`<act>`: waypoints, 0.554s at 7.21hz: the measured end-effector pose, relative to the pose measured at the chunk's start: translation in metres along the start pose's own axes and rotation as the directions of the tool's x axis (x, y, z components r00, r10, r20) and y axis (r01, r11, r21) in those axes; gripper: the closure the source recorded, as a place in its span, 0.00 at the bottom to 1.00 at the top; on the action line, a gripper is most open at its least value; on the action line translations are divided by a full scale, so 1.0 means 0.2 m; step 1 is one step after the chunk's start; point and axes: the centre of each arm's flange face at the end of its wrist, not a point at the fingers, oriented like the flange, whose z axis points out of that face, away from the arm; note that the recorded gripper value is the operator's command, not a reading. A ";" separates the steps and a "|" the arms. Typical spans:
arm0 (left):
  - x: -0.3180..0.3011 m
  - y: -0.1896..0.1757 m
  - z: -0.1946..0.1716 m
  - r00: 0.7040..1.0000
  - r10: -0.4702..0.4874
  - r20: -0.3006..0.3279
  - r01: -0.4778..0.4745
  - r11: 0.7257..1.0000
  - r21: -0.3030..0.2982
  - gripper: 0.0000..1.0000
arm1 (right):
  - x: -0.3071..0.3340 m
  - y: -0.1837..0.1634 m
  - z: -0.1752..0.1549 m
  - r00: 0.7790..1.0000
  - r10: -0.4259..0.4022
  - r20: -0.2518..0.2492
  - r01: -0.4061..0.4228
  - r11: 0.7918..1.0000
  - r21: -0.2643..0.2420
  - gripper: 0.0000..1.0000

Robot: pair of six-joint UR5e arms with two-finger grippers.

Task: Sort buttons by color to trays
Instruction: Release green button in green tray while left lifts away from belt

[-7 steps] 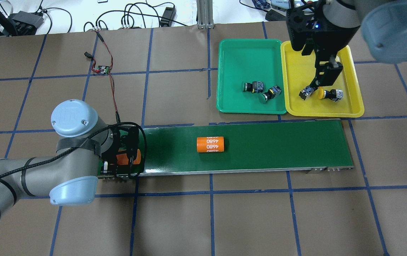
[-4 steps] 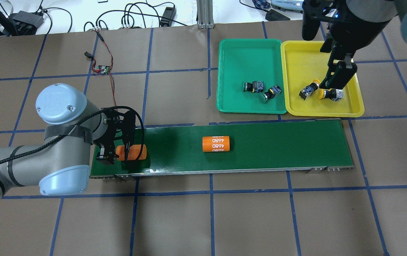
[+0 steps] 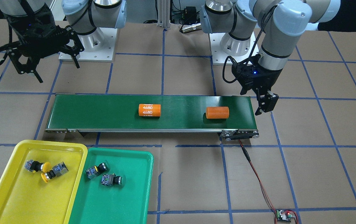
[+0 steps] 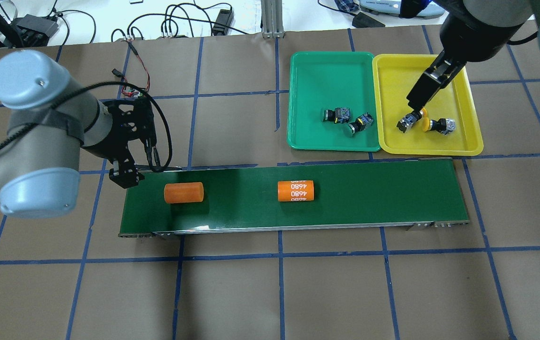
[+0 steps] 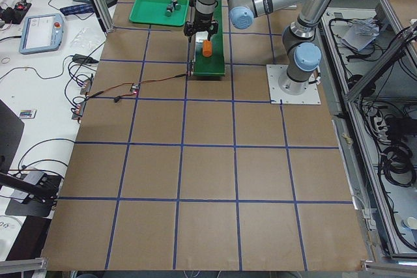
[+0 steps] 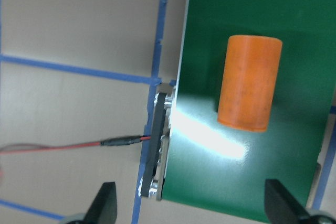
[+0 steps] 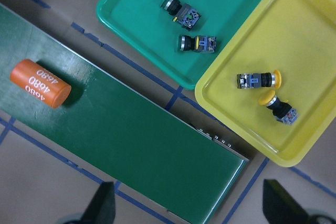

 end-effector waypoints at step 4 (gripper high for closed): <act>-0.05 -0.04 -0.13 0.774 -0.630 -0.067 0.627 0.777 -0.059 0.00 | -0.07 0.05 -0.02 0.863 0.502 0.061 -0.500 0.865 -0.046 0.00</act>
